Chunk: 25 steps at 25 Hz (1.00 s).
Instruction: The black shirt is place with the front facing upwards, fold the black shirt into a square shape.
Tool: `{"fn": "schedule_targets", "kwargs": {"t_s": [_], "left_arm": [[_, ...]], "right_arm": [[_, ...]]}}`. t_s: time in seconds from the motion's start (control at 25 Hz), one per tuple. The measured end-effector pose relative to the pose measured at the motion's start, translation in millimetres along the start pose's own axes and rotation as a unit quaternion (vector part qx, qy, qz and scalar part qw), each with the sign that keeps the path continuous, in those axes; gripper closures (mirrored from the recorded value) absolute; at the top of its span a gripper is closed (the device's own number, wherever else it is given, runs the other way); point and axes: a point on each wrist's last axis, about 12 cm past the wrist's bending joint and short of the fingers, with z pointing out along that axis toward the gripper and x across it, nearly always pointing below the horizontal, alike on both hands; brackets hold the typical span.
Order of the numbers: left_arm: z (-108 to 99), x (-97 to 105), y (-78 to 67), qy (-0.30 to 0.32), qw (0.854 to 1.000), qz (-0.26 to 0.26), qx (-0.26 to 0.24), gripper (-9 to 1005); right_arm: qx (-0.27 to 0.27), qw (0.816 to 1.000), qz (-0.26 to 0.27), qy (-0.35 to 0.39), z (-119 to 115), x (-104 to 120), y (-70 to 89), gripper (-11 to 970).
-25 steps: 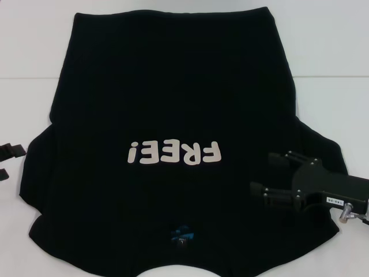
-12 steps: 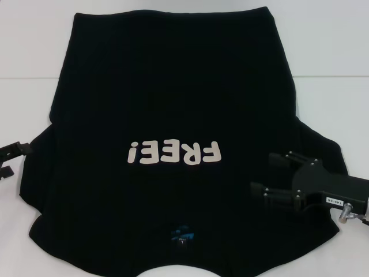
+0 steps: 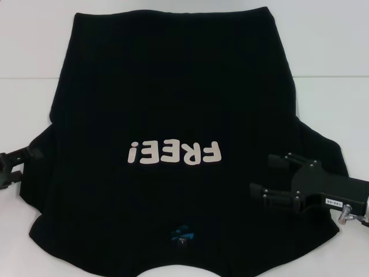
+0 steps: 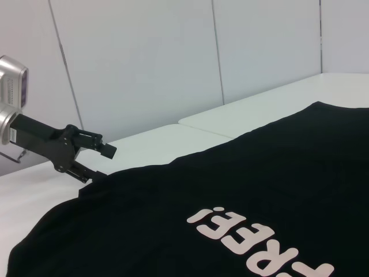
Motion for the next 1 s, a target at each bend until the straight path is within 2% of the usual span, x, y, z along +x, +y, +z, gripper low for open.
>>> {"fn": "schedule_targets", "kwargs": {"t_s": [0.32,0.68,0.88,1.0], "left_arm": [[11,4,-11.3,0.023,1.0,0.011,0.016,117],[10,-2,-12.6,0.017,1.0,0.023,0.01,123],[11,-4,-8.9,0.008,1.0,0.023,-0.009,355],[11,-4,-8.6,0.007,1.0,0.025,-0.012,422]], "right_arm": [[-0.002,1.0,0.0,-0.001,0,0,0.5,15],[-0.004,1.0,0.0,-0.002,0,0,1.0,14],[-0.003,1.0,0.0,-0.002,0,0,0.8,14],[-0.001,1.0,0.001,-0.001,0,0,0.5,15]]}}
